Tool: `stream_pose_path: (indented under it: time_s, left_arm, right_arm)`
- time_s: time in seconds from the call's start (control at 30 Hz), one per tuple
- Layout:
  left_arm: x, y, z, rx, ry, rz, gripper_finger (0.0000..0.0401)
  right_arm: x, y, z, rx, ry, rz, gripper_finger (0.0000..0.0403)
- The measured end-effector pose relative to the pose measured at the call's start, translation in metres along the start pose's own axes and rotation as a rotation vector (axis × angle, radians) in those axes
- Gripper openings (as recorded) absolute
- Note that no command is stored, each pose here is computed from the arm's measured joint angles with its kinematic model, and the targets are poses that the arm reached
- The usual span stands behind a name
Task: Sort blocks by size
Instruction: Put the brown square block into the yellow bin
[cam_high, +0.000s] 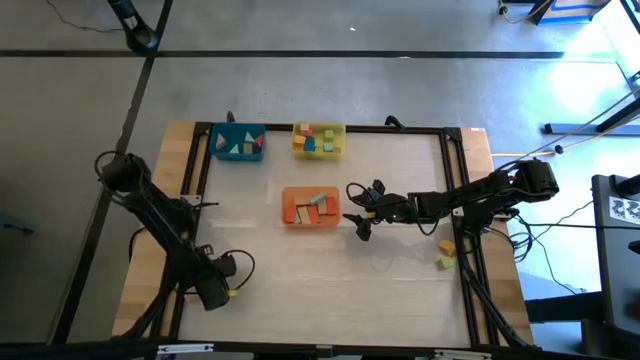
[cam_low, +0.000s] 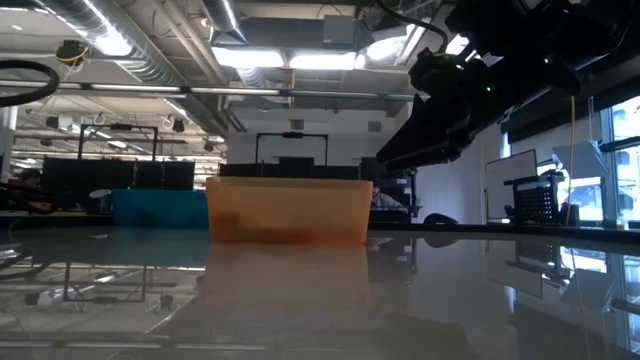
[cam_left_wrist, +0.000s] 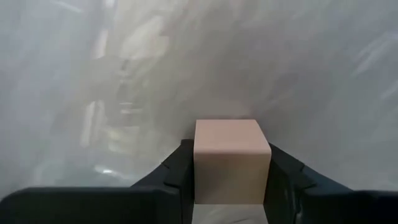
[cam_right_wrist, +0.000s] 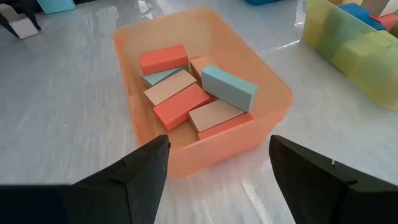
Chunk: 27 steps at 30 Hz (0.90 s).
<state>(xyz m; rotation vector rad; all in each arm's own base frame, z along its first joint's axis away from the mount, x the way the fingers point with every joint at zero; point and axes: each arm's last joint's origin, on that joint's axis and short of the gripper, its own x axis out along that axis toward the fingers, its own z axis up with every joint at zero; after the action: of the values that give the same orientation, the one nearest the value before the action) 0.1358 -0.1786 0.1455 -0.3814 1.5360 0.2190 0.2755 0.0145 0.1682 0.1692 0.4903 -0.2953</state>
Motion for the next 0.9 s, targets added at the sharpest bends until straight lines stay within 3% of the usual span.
stream_pose_path:
  time_s: [0.23,0.43,0.67,0.9]
  left_arm:
    - [-0.019,-0.005,0.028,0.084,-0.064,-0.092,0.0115]
    - [-0.056,0.012,0.064,0.130,-0.288,-0.126,0.0115]
    - [-0.101,0.041,0.108,0.196,-0.657,-0.038,0.0123]
    - [-0.120,0.079,0.154,0.121,-0.910,0.142,0.0123]
  right_arm:
    - [0.000,0.000,0.000,-0.004,0.000,0.000,0.0276]
    - [0.000,0.000,0.000,-0.005,0.004,-0.002,0.0276]
    - [0.000,0.000,0.000,-0.005,0.004,-0.001,0.0276]
    - [0.000,0.000,0.000,-0.004,0.003,-0.001,0.0276]
